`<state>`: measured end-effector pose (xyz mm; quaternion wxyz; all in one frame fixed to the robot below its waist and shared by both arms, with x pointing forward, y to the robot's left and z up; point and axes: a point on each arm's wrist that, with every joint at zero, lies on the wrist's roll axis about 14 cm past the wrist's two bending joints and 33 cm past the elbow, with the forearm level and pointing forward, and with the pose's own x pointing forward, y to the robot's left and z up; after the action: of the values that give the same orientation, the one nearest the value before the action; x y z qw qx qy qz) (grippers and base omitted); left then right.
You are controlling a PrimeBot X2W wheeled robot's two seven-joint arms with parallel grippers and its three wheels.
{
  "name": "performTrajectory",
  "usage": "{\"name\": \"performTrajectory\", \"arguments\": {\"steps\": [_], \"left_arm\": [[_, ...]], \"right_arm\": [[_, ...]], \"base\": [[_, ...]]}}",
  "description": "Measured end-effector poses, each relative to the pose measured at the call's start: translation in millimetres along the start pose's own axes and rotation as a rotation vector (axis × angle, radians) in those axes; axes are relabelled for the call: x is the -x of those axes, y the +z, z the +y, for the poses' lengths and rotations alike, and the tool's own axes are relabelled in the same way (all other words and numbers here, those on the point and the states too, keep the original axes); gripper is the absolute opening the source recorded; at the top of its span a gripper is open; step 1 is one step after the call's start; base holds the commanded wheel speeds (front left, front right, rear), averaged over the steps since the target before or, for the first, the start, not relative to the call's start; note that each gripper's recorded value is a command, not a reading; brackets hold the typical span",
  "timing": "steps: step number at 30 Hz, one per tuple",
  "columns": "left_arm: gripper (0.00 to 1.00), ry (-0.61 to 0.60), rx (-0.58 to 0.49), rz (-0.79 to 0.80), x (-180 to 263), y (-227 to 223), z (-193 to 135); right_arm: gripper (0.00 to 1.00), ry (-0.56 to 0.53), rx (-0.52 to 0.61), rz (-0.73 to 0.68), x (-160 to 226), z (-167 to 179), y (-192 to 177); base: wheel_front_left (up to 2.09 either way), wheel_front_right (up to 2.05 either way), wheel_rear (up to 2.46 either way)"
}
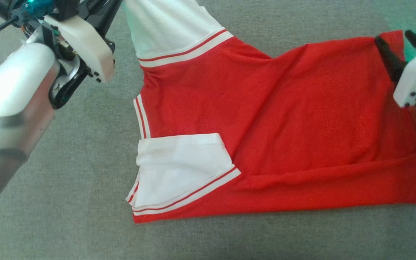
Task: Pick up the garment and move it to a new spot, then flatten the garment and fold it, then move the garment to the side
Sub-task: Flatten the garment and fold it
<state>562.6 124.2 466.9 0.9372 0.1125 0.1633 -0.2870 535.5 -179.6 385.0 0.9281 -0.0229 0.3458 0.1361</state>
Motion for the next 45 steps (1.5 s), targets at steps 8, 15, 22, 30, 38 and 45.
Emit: {"name": "performTrajectory", "arguments": {"steps": [8, 15, 22, 30, 38, 45], "left_arm": [[0.00, -0.014, -0.001, -0.005, -6.3, 1.5, -3.6], [0.00, -0.030, 0.002, 0.003, -9.2, -1.3, -8.9], [0.00, -0.037, -0.002, 0.023, -10.4, -7.6, -9.4], [0.00, -0.038, -0.011, 0.028, -8.3, -12.1, -8.9], [0.00, 0.015, -0.128, -0.068, -12.8, 8.3, 15.4], [0.00, 0.125, -0.169, -0.217, -19.8, 61.9, 43.4]], "right_arm": [[1.00, -0.034, 0.063, 0.112, -14.9, -7.4, -11.8], [1.00, -0.043, 0.074, 0.112, -14.8, -10.3, -9.9], [0.47, -0.032, 0.089, 0.101, -19.9, -6.0, -9.0], [0.00, -0.032, 0.111, 0.070, -23.1, -6.4, -2.8], [0.00, -0.073, 0.069, -0.068, -23.2, -24.8, 28.4], [0.00, -0.129, 0.025, -0.229, -15.1, -47.9, 69.5]], "base": [[0.00, 0.00, 0.00], [0.00, 0.00, 0.00], [0.00, 0.00, 0.00], [0.00, 0.00, 0.00], [0.00, 0.00, 0.00], [0.00, 0.00, 0.00]]}}
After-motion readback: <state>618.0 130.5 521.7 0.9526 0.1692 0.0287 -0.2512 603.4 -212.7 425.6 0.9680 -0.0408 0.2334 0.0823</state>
